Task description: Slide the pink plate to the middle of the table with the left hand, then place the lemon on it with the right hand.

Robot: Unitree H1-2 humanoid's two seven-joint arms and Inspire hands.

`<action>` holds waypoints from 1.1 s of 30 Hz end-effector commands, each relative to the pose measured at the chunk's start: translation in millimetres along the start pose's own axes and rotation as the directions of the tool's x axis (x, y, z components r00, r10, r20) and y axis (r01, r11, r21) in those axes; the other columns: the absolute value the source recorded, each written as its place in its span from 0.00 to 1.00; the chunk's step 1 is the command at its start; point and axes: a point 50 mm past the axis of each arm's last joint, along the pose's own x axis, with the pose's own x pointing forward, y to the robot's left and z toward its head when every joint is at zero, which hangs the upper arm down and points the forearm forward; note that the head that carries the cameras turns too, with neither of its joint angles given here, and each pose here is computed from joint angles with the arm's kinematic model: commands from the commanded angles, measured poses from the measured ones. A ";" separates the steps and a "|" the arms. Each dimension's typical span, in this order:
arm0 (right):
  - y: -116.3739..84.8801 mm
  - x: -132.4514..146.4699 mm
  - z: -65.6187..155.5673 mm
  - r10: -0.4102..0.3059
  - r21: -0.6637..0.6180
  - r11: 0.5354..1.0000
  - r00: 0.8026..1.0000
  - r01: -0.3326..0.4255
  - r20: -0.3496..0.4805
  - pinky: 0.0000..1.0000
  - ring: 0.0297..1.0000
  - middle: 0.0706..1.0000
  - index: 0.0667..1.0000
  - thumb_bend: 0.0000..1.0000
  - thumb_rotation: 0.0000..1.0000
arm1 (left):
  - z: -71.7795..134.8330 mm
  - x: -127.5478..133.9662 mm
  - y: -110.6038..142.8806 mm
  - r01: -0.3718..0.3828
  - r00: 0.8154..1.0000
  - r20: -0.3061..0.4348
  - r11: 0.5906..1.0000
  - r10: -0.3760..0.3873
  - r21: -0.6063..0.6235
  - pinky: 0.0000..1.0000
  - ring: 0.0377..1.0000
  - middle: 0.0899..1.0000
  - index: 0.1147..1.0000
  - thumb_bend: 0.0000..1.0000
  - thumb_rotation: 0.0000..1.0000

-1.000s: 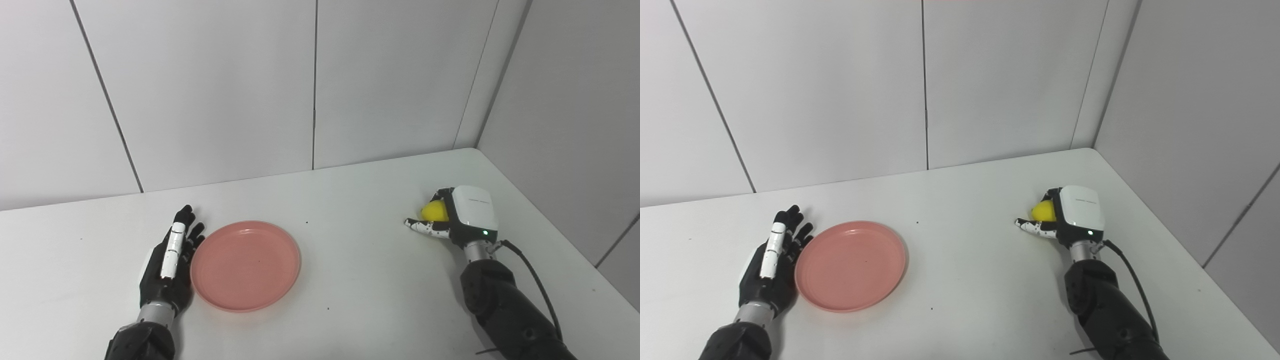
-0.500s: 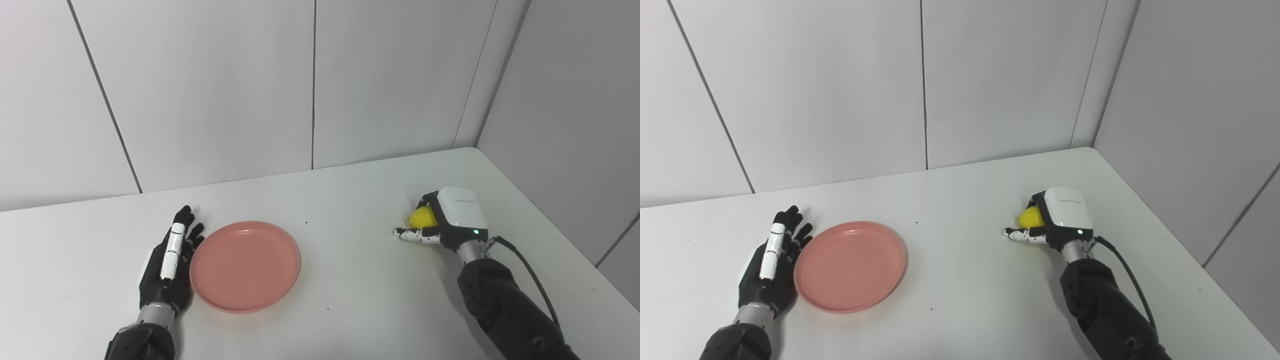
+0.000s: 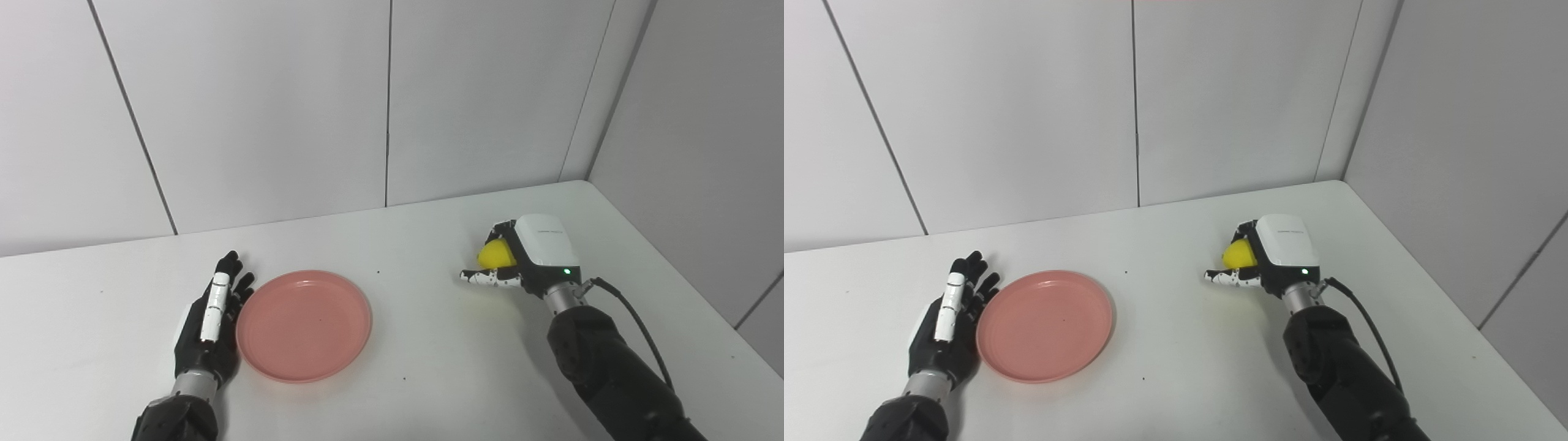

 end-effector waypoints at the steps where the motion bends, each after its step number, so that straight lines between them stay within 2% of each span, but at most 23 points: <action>1: -26.0 17.6 12.1 -0.083 -0.011 0.996 0.995 0.084 0.062 0.14 0.17 0.20 0.28 0.53 0.44 | -31.5 -10.5 0.4 -0.027 0.991 -0.129 0.999 0.024 -0.017 1.00 0.95 0.99 0.91 0.69 0.75; 9: -33.0 24.4 21.8 -0.098 -0.008 0.995 0.990 0.100 0.106 0.13 0.16 0.18 0.25 0.54 0.40 | -34.2 -9.9 -2.0 -0.037 0.991 -0.127 0.999 0.034 -0.026 1.00 0.95 0.98 0.91 0.69 0.73; 17: -44.0 28.3 36.0 -0.093 -0.017 0.995 0.985 0.097 0.144 0.14 0.18 0.21 0.28 0.54 0.44 | -35.5 -10.4 -6.0 -0.042 0.992 -0.124 0.999 0.038 -0.029 1.00 0.94 0.96 0.88 0.70 0.72; 25: -52.9 35.4 59.0 -0.115 -0.016 0.992 0.970 0.121 0.213 0.14 0.17 0.21 0.27 0.55 0.40 | -38.6 -10.9 -8.4 -0.041 0.991 -0.129 0.999 0.036 -0.032 1.00 0.94 0.97 0.88 0.69 0.73; 33: -61.1 39.5 73.3 -0.146 0.002 0.989 0.956 0.150 0.255 0.13 0.16 0.19 0.27 0.55 0.42 | -39.6 -11.2 -15.5 -0.045 0.991 -0.130 0.998 0.039 -0.040 1.00 0.94 0.96 0.89 0.68 0.73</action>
